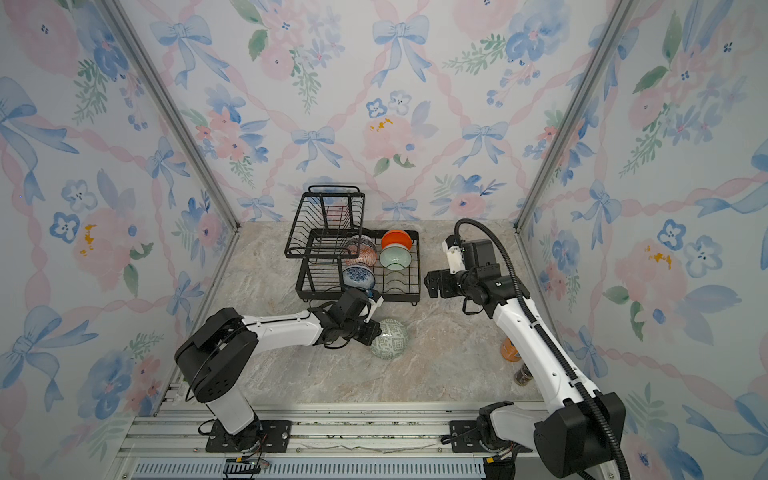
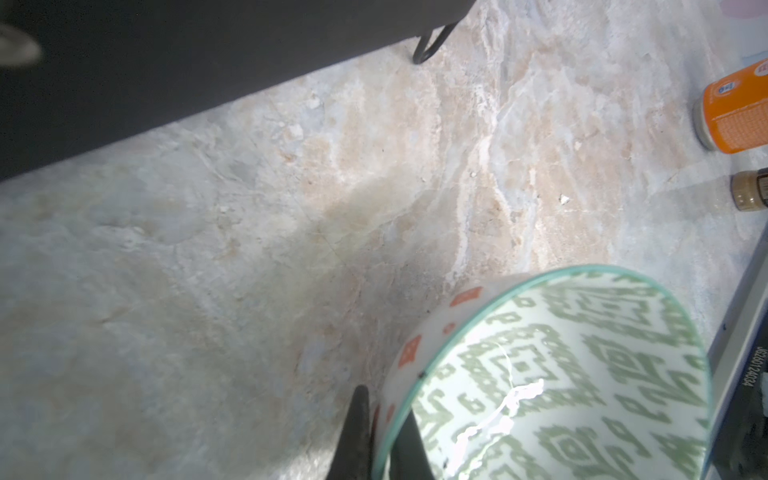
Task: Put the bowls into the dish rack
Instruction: 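Grasp the green-patterned bowl rim with the left gripper and lift it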
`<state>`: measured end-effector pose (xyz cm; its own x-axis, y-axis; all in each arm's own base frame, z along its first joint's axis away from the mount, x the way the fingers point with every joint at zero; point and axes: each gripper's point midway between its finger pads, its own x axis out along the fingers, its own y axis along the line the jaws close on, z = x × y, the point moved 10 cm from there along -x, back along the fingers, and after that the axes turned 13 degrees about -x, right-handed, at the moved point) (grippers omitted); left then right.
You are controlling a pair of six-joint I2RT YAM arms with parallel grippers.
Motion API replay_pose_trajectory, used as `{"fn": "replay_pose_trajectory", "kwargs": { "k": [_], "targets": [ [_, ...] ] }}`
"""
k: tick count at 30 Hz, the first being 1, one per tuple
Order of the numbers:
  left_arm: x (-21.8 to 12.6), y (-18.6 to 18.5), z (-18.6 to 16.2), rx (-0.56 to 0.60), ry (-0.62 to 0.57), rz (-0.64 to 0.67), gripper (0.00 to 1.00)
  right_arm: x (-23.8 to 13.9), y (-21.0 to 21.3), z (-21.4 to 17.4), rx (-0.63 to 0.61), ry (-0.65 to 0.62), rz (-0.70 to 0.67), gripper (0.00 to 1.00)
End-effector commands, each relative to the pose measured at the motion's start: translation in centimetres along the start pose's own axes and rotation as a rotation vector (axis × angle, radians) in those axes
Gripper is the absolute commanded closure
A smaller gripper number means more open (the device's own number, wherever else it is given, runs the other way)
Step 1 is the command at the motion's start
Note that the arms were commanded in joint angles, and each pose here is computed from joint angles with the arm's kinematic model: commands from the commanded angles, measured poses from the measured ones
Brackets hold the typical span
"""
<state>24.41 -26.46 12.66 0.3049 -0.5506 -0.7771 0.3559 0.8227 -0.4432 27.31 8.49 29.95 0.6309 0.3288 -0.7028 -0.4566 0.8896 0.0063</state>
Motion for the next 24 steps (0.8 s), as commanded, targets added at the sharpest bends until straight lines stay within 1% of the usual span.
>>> {"fn": "replay_pose_trajectory", "kwargs": {
  "k": [1,6,16,24],
  "targets": [
    [-2.4,-0.8,1.3,0.039,-0.08,-0.008,1.0,-0.4,0.3,0.0,-0.02,-0.016,0.012,0.03],
    [-4.7,-1.4,2.2,0.07,-0.141,0.002,1.0,-0.4,0.4,0.0,-0.027,-0.016,0.012,0.03],
    [-9.7,-1.4,4.9,0.083,-0.341,0.049,1.0,-0.7,0.7,0.1,-0.03,-0.026,0.014,0.03],
    [-12.8,-2.6,7.6,0.129,-0.454,0.044,1.0,-1.4,1.7,0.6,-0.061,-0.057,0.06,0.03]
  ]
}}
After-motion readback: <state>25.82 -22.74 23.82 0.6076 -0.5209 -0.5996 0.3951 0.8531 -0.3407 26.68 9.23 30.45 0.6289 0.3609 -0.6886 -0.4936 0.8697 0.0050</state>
